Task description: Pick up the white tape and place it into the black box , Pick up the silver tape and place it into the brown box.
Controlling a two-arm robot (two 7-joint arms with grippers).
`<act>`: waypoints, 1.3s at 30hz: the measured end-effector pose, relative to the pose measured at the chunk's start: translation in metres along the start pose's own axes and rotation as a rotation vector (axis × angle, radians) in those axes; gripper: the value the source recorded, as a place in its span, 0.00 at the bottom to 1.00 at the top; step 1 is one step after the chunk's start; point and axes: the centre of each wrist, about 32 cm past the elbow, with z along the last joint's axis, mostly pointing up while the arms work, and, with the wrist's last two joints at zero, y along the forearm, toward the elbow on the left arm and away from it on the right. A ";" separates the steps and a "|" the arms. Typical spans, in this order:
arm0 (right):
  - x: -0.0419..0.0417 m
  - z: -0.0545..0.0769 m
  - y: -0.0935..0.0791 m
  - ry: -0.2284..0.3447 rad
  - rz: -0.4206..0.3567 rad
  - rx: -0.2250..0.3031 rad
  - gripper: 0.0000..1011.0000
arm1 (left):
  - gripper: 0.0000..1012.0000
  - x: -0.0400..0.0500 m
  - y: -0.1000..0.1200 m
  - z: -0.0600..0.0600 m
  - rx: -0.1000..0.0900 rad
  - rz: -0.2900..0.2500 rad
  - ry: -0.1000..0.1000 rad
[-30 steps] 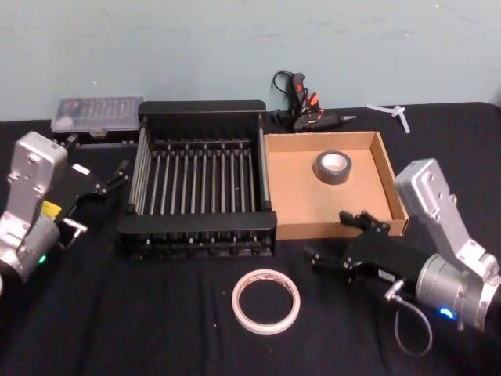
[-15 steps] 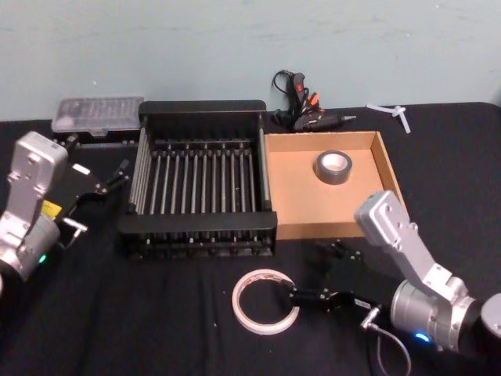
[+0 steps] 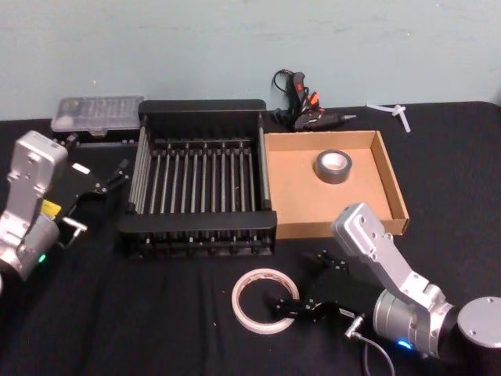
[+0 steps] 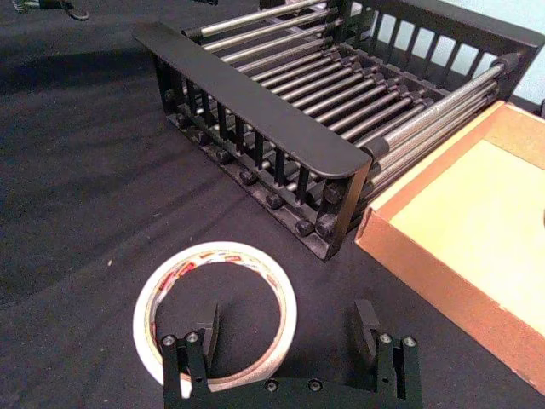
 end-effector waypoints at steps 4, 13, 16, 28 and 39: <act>-0.0014 0.000 0.002 0.004 0.003 -0.005 0.99 | 0.99 0.0000 0.000 0.000 0.000 0.000 0.000; -0.0035 -0.001 0.006 0.013 0.014 -0.018 0.99 | 0.99 0.0000 0.000 0.000 0.000 0.000 0.000; -0.0044 -0.001 0.007 0.018 0.020 -0.024 0.99 | 0.99 0.0000 0.000 0.000 0.000 0.000 0.000; -0.0056 -0.003 0.008 0.030 0.021 -0.038 0.99 | 0.99 0.0000 0.000 0.000 0.000 0.000 0.000; -0.0059 -0.004 0.008 0.028 0.015 -0.040 0.99 | 0.99 0.0000 0.000 0.000 0.000 0.000 0.000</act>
